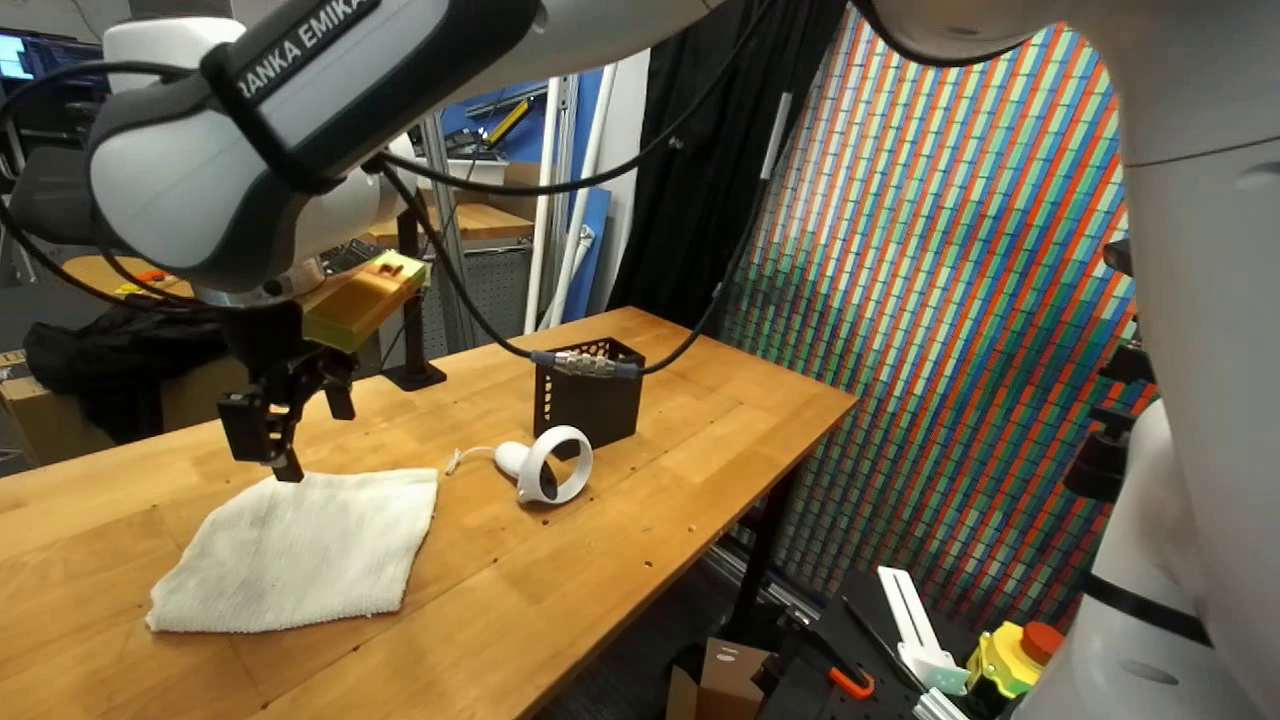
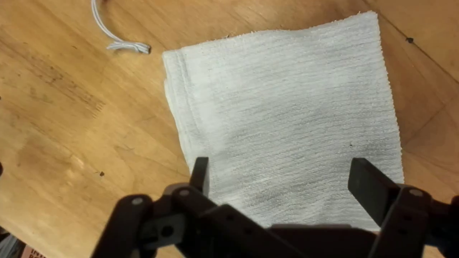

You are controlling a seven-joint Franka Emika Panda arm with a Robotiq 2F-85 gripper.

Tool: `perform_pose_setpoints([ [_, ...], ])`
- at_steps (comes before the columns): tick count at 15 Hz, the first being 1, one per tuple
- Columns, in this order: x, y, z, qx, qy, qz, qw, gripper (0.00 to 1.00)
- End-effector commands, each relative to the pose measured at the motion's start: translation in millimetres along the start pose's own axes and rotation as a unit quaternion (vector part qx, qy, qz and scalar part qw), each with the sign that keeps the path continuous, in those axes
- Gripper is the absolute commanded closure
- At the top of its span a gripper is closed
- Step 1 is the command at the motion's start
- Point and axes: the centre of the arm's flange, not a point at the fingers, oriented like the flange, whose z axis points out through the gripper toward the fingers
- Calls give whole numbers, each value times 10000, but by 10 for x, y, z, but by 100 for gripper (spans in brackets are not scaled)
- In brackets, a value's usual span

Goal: Pick up the white towel from the table and put it in the small basket.

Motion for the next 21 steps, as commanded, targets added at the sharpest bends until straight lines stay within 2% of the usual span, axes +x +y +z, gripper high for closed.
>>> perform_pose_setpoints([
  [1, 312, 160, 283, -101, 36, -46, 9999, 0],
  [6, 489, 206, 800, 41, -70, 18, 10000, 0],
  [12, 659, 82, 1295, 249, -218, 20, 9994, 0],
  [13, 673, 57, 1321, 269, -217, 19, 9994, 25],
  [15, 698, 31, 1337, 301, -196, 32, 9993, 33],
  [18, 712, -12, 1256, 282, -152, 27, 9995, 59],
  [21, 652, -48, 1003, 188, -105, 19, 9998, 81],
])
